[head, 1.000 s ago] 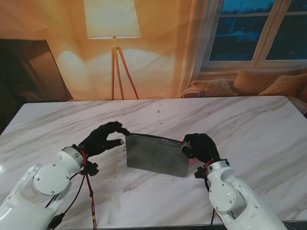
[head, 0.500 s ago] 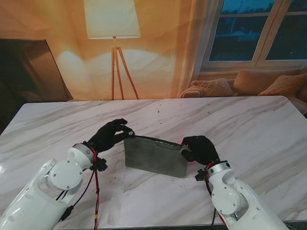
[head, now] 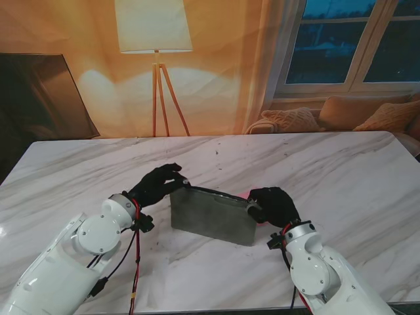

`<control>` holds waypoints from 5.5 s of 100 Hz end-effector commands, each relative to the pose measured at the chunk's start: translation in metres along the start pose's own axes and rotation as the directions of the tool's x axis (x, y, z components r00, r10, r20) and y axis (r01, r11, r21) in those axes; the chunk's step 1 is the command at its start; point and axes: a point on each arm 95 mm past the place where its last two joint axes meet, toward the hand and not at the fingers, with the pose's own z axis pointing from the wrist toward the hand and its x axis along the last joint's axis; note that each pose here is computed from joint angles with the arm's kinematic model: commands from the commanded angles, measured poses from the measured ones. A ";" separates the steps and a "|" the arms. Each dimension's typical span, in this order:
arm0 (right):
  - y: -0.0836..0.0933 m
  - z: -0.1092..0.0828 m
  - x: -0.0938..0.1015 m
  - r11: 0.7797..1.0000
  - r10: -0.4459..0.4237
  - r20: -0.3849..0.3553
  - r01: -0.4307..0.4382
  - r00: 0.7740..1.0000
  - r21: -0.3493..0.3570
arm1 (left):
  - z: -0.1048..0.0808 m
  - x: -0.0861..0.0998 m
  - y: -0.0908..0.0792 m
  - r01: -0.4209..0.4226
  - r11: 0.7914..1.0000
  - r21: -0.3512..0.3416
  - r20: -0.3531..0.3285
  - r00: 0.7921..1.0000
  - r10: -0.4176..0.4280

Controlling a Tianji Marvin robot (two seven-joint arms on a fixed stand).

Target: Collect documents into a storage pouch

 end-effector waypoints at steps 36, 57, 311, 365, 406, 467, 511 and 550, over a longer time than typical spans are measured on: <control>-0.004 -0.002 0.001 1.000 0.002 0.007 -0.003 1.000 0.026 | 0.005 -0.001 0.010 -0.047 0.997 -0.057 0.000 0.999 0.047; -0.005 -0.002 0.001 0.999 0.004 -0.004 -0.004 1.000 0.033 | 0.008 -0.002 0.009 -0.086 0.994 -0.067 -0.006 0.996 0.086; 0.015 0.000 -0.036 0.996 -0.011 0.195 -0.006 0.981 0.087 | -0.049 -0.038 -0.021 -0.497 0.862 0.100 0.128 0.866 0.484; 0.020 0.003 -0.047 0.993 -0.104 0.207 0.089 0.973 0.081 | -0.058 -0.038 -0.028 -0.502 0.843 0.193 0.136 0.865 0.484; 0.013 0.011 -0.055 0.987 -0.153 0.279 0.133 0.948 0.092 | -0.063 -0.038 -0.026 -0.450 0.845 0.289 0.121 0.893 0.434; -0.003 0.033 -0.067 0.954 -0.294 0.414 0.241 0.862 0.176 | -0.070 -0.049 -0.008 -0.366 0.885 0.290 0.126 0.931 0.343; -0.019 0.039 -0.086 0.927 -0.367 0.491 0.269 0.790 0.260 | -0.069 -0.049 -0.006 -0.364 0.890 0.275 0.112 0.931 0.347; -0.022 0.041 -0.094 0.910 -0.411 0.526 0.302 0.744 0.285 | -0.068 -0.048 -0.004 -0.362 0.898 0.248 0.100 0.932 0.348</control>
